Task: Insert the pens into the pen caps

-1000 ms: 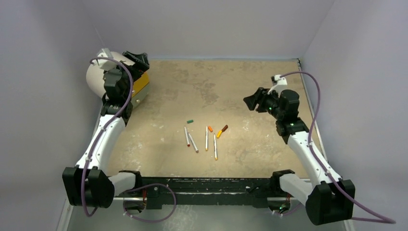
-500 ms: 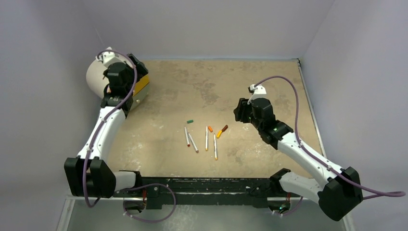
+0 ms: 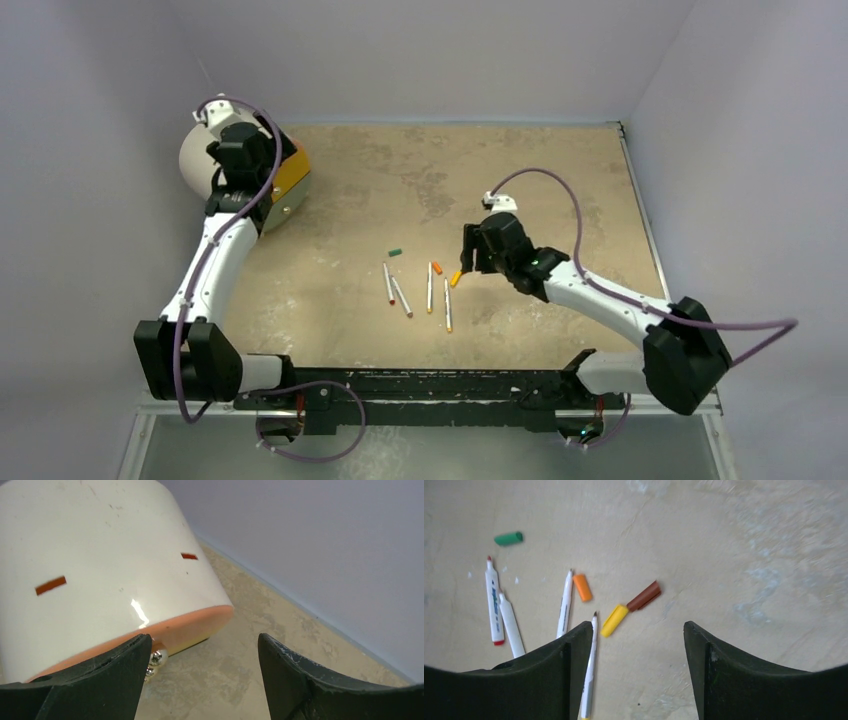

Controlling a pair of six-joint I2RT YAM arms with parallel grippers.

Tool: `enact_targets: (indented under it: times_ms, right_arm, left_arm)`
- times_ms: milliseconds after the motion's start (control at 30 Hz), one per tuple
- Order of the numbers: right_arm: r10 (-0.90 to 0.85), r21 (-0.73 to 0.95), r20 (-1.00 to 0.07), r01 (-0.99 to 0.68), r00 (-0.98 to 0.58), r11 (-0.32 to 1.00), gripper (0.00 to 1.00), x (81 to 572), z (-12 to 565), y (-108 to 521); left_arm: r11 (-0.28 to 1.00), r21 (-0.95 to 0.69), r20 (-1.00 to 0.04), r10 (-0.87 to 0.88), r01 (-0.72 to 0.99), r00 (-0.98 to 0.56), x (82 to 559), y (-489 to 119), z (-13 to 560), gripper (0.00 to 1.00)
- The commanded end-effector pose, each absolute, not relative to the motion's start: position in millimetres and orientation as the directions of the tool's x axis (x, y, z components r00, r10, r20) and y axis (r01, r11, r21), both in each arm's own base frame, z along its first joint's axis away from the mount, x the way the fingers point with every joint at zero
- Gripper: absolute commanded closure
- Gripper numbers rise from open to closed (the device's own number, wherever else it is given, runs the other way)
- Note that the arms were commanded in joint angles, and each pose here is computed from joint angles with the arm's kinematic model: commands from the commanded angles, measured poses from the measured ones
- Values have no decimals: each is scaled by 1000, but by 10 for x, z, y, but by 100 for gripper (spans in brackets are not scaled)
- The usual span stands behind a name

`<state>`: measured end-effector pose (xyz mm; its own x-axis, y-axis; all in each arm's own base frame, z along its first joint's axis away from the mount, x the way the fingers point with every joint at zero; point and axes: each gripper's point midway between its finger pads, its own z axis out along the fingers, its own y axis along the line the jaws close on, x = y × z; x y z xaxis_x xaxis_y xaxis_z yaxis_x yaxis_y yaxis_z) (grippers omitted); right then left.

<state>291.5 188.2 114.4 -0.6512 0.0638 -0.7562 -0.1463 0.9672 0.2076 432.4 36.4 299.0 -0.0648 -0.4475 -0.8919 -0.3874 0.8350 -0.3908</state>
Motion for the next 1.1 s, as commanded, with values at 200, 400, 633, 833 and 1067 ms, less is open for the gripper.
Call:
enact_targets:
  times_ms: [200,400,633,833,1067]
  right_arm:
    - [-45,190,-671,-230,-740,954,34,2529,860,2537]
    - [-117,141,-618,-256,-777,956,35,2377,632,2723]
    - [-104,150,-559,-224,-822,963,39,2261,450,2755]
    - [-100,125,-525,-193,-845,973,50,2230,320,2713]
    - [-88,93,-475,-149,-876,984,58,2171,105,2654]
  left_arm:
    - [905,-238,-913,-332,-353,-237,4328,-254,2660,25]
    - [919,-212,-908,-311,-332,-281,4339,-359,2592,28]
    - [922,-197,-911,-298,-333,-286,4318,-347,2600,28]
    - [923,-195,-910,-296,-332,-289,4315,-347,2609,28]
    - [921,-151,-915,-268,-360,-301,4293,-271,2609,28]
